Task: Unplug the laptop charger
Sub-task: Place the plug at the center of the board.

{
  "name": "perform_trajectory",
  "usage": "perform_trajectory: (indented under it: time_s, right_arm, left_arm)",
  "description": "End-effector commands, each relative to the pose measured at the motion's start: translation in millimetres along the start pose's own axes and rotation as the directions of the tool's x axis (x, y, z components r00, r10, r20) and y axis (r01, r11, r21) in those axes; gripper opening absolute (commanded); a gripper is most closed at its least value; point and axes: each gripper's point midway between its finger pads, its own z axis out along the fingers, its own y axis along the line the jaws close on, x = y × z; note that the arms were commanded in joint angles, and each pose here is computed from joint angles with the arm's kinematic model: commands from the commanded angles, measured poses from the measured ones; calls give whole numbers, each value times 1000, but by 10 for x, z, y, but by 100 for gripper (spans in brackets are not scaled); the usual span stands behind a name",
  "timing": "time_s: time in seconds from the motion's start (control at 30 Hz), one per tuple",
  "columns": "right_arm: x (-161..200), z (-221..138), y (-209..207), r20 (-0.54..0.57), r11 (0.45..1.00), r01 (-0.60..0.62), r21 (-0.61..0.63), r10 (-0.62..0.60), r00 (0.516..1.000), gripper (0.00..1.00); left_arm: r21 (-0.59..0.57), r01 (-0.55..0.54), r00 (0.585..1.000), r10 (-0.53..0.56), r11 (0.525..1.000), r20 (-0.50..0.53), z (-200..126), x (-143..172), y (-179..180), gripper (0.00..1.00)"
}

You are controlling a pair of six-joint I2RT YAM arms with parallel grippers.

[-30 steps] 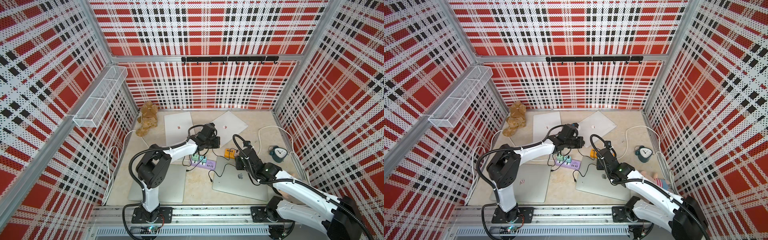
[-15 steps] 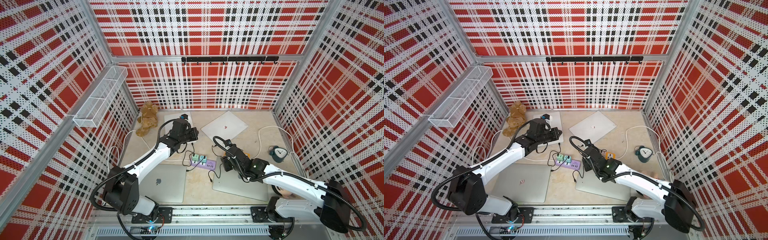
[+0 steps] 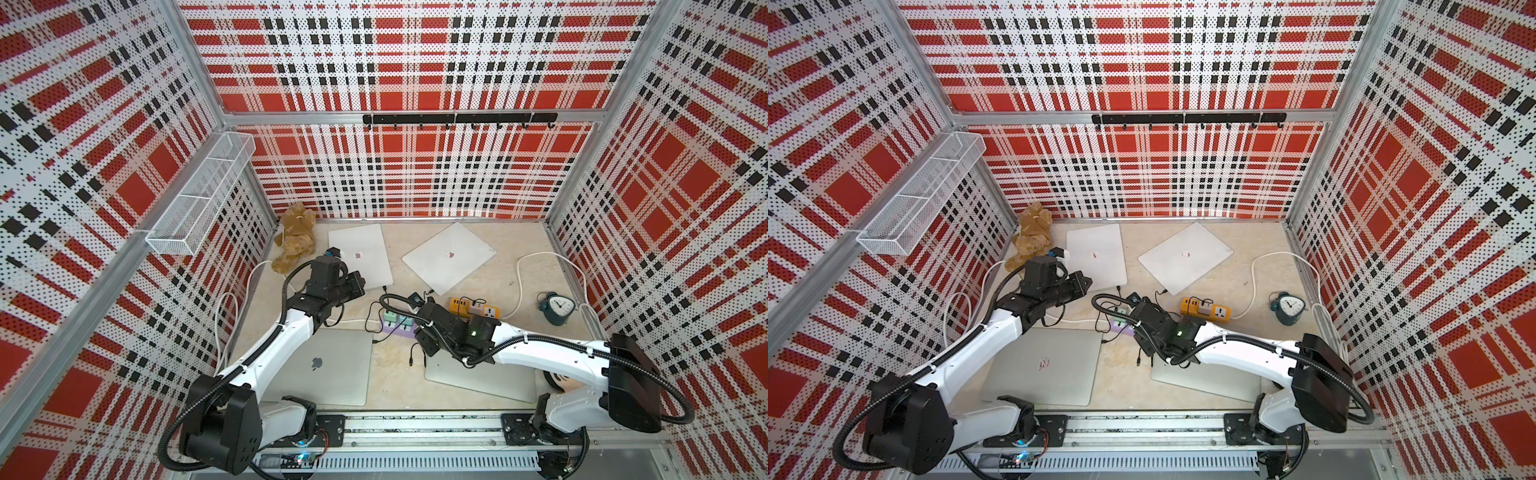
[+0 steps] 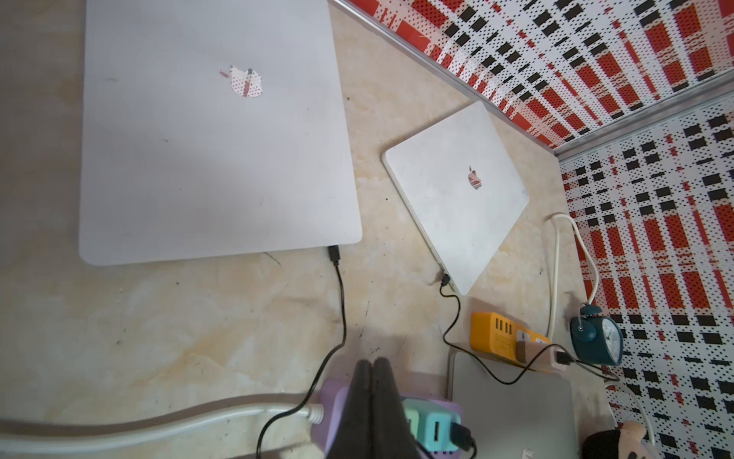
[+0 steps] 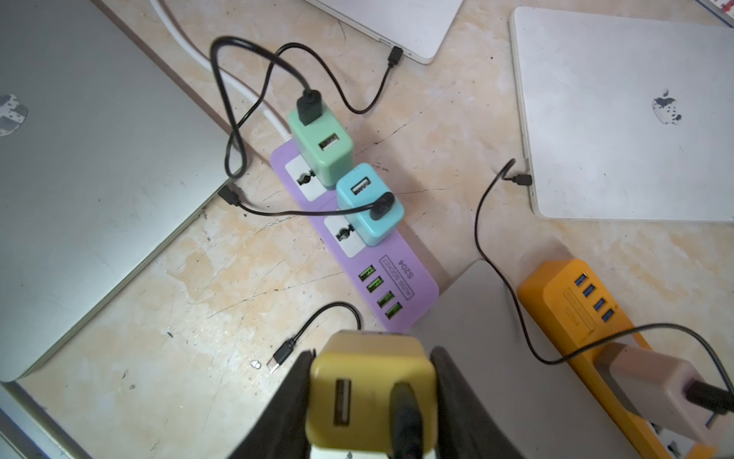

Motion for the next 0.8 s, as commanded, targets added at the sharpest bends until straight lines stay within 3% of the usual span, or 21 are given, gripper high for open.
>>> perform_trajectory:
  time_s: [0.0, 0.37, 0.77]
  right_arm:
    - [44, 36, 139, -43, 996, 88, -29, -89, 995, 30]
    - [62, 106, 624, -46, 956, 235, -177, -247, 968, 31]
    - [348, 312, 890, -202, 899, 365, -243, -415, 887, 31]
  left_arm:
    - [0, 11, 1000, -11, 1000, 10, -104, -15, 128, 0]
    - [-32, 44, 999, -43, 999, 10, -193, 56, 406, 0]
    - [-49, 73, 997, -72, 996, 19, -272, 9, 628, 0]
